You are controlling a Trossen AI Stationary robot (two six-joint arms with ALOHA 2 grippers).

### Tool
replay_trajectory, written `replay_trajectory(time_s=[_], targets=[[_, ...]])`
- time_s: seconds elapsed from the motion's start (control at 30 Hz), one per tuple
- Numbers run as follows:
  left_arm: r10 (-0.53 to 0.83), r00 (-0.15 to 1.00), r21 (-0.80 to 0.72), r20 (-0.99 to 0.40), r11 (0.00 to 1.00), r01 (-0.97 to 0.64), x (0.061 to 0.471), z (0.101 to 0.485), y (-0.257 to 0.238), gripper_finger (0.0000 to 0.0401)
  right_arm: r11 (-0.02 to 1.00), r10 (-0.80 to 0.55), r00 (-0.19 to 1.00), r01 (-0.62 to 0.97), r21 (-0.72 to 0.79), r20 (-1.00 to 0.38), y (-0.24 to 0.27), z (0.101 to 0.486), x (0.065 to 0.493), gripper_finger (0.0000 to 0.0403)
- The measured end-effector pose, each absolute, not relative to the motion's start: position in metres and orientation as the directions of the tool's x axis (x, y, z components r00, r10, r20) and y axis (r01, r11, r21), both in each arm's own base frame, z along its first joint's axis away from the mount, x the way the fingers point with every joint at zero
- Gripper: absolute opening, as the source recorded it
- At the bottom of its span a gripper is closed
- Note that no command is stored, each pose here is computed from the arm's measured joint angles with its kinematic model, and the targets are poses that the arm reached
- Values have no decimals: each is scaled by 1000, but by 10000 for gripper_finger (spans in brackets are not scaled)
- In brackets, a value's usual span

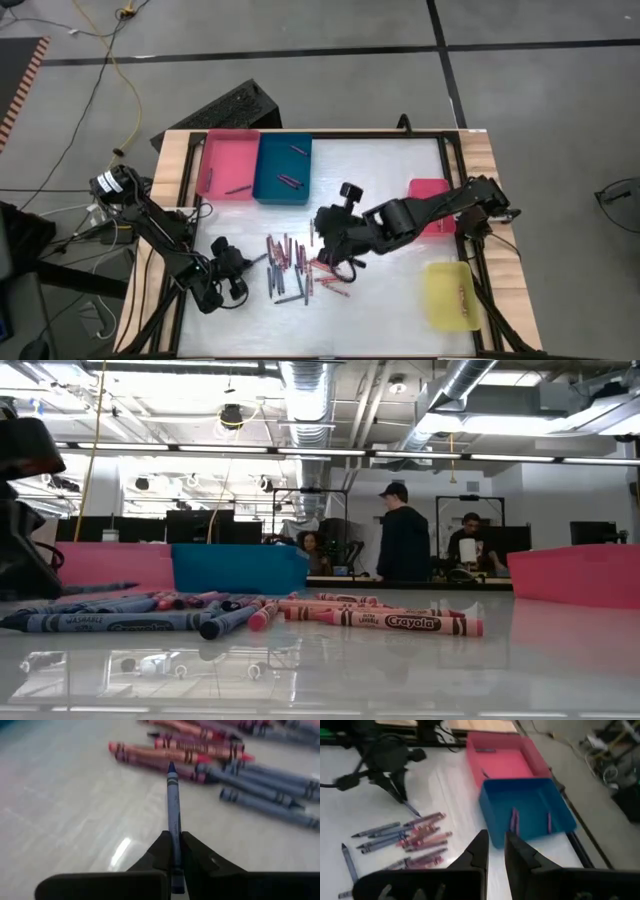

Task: Sort crayons
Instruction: Put the blue crayon into the large red bin

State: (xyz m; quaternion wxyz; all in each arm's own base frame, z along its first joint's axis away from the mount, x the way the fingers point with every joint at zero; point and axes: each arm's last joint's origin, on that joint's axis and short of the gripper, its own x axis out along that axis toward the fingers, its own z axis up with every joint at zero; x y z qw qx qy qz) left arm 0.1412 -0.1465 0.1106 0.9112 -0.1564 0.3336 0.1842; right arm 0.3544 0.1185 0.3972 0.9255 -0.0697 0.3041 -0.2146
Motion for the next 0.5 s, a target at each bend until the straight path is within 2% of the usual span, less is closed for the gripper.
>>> replay_trajectory(time_s=[0.17,0.5], targets=[[240,765,-211,-597,874,-438,140,115,-151,10,917,-397,794,327,-227,-461,133,371,371,56],[322,918,-311,-230,870,-383,122,157,-159,9,970,-245,947,241,-45,-206,161,317,387,56]])
